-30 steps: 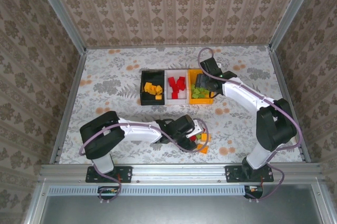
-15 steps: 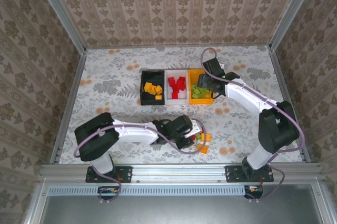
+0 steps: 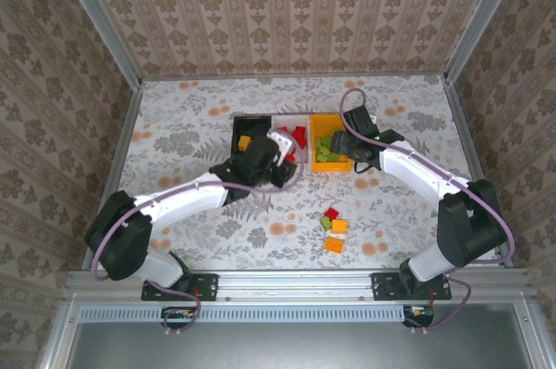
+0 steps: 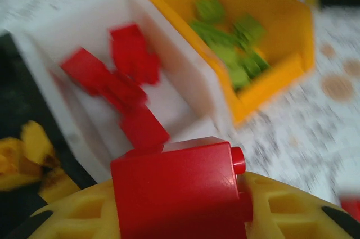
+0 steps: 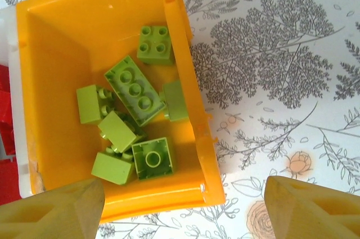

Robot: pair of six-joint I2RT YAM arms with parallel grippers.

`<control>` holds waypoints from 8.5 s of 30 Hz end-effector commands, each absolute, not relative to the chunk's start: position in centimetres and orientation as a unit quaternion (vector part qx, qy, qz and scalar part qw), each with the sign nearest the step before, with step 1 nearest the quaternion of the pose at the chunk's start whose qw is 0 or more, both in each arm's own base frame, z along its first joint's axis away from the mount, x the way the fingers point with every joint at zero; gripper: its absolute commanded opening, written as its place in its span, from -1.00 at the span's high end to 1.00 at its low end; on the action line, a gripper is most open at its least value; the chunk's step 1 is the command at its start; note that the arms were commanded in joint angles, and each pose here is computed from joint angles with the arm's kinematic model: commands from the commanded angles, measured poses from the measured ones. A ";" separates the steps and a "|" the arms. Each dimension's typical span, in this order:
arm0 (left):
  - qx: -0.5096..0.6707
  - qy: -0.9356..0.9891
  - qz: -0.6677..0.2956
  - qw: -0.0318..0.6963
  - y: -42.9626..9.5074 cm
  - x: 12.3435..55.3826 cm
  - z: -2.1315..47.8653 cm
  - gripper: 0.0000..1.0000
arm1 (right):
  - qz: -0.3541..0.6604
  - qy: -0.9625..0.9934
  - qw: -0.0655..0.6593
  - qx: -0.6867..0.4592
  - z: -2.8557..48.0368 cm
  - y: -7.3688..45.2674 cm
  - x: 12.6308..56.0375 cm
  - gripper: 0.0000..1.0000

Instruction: Sort the legos into containers by color

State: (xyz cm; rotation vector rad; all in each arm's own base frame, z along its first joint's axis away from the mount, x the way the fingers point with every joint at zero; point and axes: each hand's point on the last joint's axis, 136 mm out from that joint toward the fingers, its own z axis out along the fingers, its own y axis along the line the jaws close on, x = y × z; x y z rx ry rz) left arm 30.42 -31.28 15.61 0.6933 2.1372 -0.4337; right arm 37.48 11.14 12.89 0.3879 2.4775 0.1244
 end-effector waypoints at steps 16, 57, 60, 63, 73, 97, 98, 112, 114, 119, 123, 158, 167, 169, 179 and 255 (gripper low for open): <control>0.164 0.917 -0.134 0.339 -33.0 39.0 13.0 -0.43 | 0.109 0.959 0.258 0.050 11.9 13.9 28.9 -0.53; 0.047 0.874 -0.212 0.436 -18.4 23.7 18.9 -0.99 | 0.012 0.963 0.162 -0.214 5.6 22.4 18.4 -0.17; 0.045 0.874 -0.209 0.435 -18.3 23.7 18.7 -0.99 | -0.005 0.964 0.146 -0.220 4.5 21.9 18.2 -0.21; 0.041 0.876 -0.204 0.435 -18.0 23.7 18.4 -1.00 | 0.008 0.965 0.126 -0.228 3.1 22.7 17.6 -0.20; 0.029 0.877 -0.195 0.438 -17.1 23.6 18.1 -1.00 | 0.023 0.963 0.128 -0.237 2.5 24.1 18.0 0.38; 0.084 0.869 -0.239 0.424 -20.1 23.3 16.2 -1.00 | -0.016 0.946 0.318 0.056 12.8 17.1 43.0 0.53; 0.090 0.872 -0.240 0.418 -20.4 23.2 15.9 -1.00 | -0.028 0.950 0.306 0.059 12.1 16.7 43.3 0.50; 0.261 0.868 -0.257 0.334 -29.2 22.3 12.0 -1.00 | 0.026 0.938 0.333 0.087 14.9 15.2 40.1 -0.51; 0.297 0.864 -0.263 0.310 -32.1 21.8 10.9 -0.99 | 0.033 0.939 0.330 0.091 14.8 14.6 38.5 -0.51; 0.338 0.852 -0.289 0.275 -38.1 21.6 9.5 -0.96 | 0.040 0.939 0.328 0.098 14.4 12.9 35.0 -0.52; 0.359 0.850 -0.288 0.256 -41.3 21.6 8.2 -0.93 | 0.047 0.935 0.336 0.105 14.7 11.8 33.0 -0.53; 0.359 0.887 -0.176 0.229 -37.3 20.2 5.6 -0.80 | 0.070 0.912 0.384 0.126 18.5 9.7 30.8 -0.55; 0.357 0.901 -0.145 0.198 -36.6 20.2 2.6 -0.73 | 0.064 0.914 0.381 0.125 18.0 9.5 30.6 -0.55; 0.357 0.903 -0.141 0.192 -36.3 20.0 2.1 -0.59 | 0.063 0.913 0.382 0.126 18.2 9.4 30.6 -0.55; 0.368 0.903 -0.124 0.185 -35.1 18.7 1.7 0.14 | 0.066 0.907 0.393 0.132 19.4 9.2 31.1 -0.55; 0.071 0.892 -0.250 0.369 -20.2 21.1 11.5 -0.99 | 0.053 0.990 0.093 -0.090 1.6 18.6 18.7 -0.37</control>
